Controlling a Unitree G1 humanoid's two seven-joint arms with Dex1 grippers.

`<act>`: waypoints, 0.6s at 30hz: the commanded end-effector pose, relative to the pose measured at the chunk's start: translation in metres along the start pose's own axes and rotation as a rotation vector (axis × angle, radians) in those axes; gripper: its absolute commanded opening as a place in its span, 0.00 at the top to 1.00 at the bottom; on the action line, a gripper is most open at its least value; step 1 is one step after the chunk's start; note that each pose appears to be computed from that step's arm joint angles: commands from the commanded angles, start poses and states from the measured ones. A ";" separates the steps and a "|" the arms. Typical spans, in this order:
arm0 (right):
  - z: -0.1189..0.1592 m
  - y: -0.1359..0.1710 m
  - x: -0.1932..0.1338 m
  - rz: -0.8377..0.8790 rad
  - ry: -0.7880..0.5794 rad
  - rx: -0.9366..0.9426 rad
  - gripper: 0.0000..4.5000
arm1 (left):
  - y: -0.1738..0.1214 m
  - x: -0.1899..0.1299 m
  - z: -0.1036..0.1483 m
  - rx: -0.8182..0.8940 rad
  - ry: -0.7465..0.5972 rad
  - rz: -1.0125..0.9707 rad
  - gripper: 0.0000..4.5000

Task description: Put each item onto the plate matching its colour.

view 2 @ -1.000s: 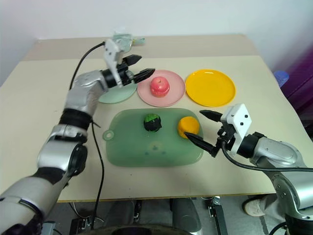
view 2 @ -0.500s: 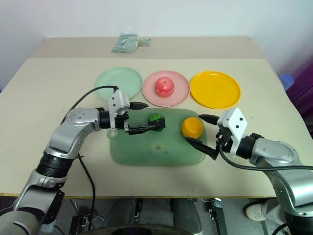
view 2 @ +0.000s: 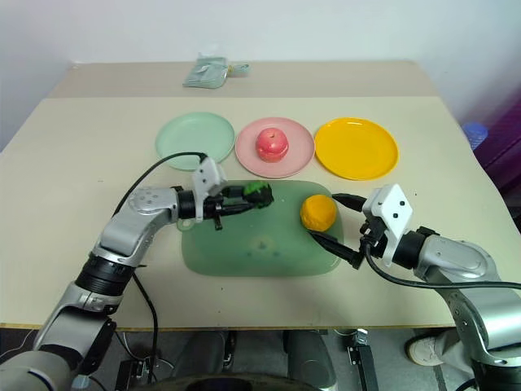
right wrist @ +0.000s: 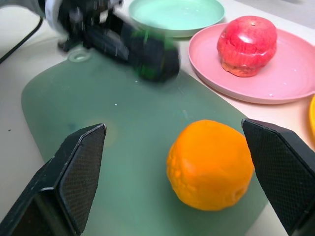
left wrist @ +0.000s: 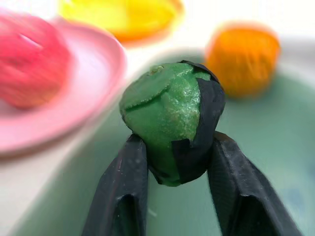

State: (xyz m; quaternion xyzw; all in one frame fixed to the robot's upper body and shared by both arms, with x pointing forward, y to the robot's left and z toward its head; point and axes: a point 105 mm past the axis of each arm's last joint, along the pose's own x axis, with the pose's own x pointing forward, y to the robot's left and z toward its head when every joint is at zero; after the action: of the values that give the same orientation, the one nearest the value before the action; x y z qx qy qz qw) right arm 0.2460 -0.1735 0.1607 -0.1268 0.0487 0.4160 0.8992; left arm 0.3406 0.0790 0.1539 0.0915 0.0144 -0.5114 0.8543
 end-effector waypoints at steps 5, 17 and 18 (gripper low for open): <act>0.009 -0.008 0.000 -0.027 -0.041 -0.046 0.00 | 0.115 -0.065 0.021 -0.053 -0.041 0.661 0.62; 0.011 -0.021 0.004 -0.053 -0.050 0.000 0.00 | 0.150 -0.072 0.011 -0.067 -0.038 0.779 0.10; 0.010 -0.022 0.004 -0.061 -0.046 0.019 0.00 | 0.151 -0.075 0.015 -0.065 -0.062 0.792 0.10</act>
State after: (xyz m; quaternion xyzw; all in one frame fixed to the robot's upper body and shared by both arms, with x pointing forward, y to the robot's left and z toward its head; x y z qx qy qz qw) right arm 0.2641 -0.1800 0.1657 -0.1224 0.0394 0.3972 0.9087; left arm 0.4363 0.2052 0.1691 0.0417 0.0223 -0.1528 0.9871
